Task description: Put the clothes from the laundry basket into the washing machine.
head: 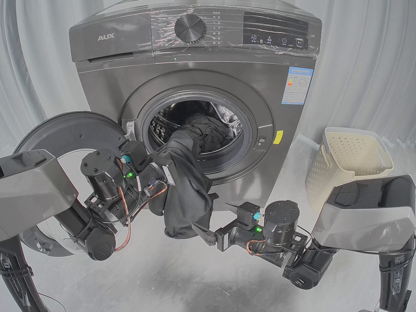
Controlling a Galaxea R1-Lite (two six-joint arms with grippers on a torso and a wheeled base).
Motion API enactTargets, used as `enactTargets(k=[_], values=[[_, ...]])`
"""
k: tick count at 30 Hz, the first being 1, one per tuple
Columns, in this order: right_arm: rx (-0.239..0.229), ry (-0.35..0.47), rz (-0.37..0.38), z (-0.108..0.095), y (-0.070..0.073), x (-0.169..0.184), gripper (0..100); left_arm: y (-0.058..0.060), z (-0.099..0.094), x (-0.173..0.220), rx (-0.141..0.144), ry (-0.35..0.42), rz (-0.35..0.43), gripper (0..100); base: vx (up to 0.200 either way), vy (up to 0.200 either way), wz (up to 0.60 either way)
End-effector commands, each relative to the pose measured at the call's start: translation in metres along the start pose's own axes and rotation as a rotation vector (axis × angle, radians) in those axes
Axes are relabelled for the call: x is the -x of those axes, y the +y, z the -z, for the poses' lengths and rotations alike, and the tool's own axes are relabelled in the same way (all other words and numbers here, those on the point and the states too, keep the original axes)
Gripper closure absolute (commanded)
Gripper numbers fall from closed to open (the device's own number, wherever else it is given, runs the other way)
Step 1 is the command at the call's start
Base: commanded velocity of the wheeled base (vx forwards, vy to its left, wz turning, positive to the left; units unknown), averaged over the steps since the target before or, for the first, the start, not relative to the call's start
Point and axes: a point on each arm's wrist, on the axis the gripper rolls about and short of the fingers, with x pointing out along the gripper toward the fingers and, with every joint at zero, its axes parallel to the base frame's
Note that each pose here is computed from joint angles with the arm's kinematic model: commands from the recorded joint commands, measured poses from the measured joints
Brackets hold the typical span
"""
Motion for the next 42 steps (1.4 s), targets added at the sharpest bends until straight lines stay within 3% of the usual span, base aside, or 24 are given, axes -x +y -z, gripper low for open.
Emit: enactTargets(k=[1,10,14,18,23,25,28,34,38,42], values=[[-0.001,-0.005,-0.001,0.01,0.001,-0.015,0,-0.001,-0.002,-0.003,0.01,-0.016,-0.005,100,0.0,0.0,0.0],[-0.008,-0.023,-0.1,0.013,0.009,-0.02,0,-0.001,-0.004,-0.01,0.015,-0.042,-0.034,100,0.0,0.0,0.0],[-0.012,-0.037,-0.106,0.014,0.009,-0.027,0,-0.001,-0.004,-0.01,0.016,-0.043,-0.032,100,0.0,0.0,0.0],[-0.05,-0.038,-0.117,0.017,0.01,-0.041,0,-0.002,-0.004,-0.01,0.018,-0.043,-0.029,100,0.0,0.0,0.0],[-0.068,-0.051,-0.09,0.015,0.002,-0.06,0,-0.005,-0.004,-0.01,0.039,-0.042,-0.022,100,0.0,0.0,0.0],[-0.068,-0.068,-0.066,0.015,-0.006,-0.067,0,-0.006,-0.004,-0.01,0.041,-0.042,-0.019,100,0.0,0.0,0.0],[-0.064,-0.116,0.028,0.01,-0.027,-0.076,0,-0.006,-0.003,-0.009,0.041,-0.037,-0.019,100,0.0,0.0,0.0],[-0.055,-0.131,0.082,0.004,-0.04,-0.079,0,-0.006,-0.002,-0.008,0.041,-0.033,-0.018,100,0.0,0.0,0.0],[-0.028,-0.158,0.22,-0.006,-0.069,-0.083,0,-0.005,-0.001,-0.007,0.041,-0.027,-0.019,100,0.0,0.0,0.0],[-0.035,-0.165,0.292,-0.009,-0.095,-0.077,0,-0.004,0.0,-0.006,0.038,-0.019,-0.021,100,0.0,0.0,0.0]])
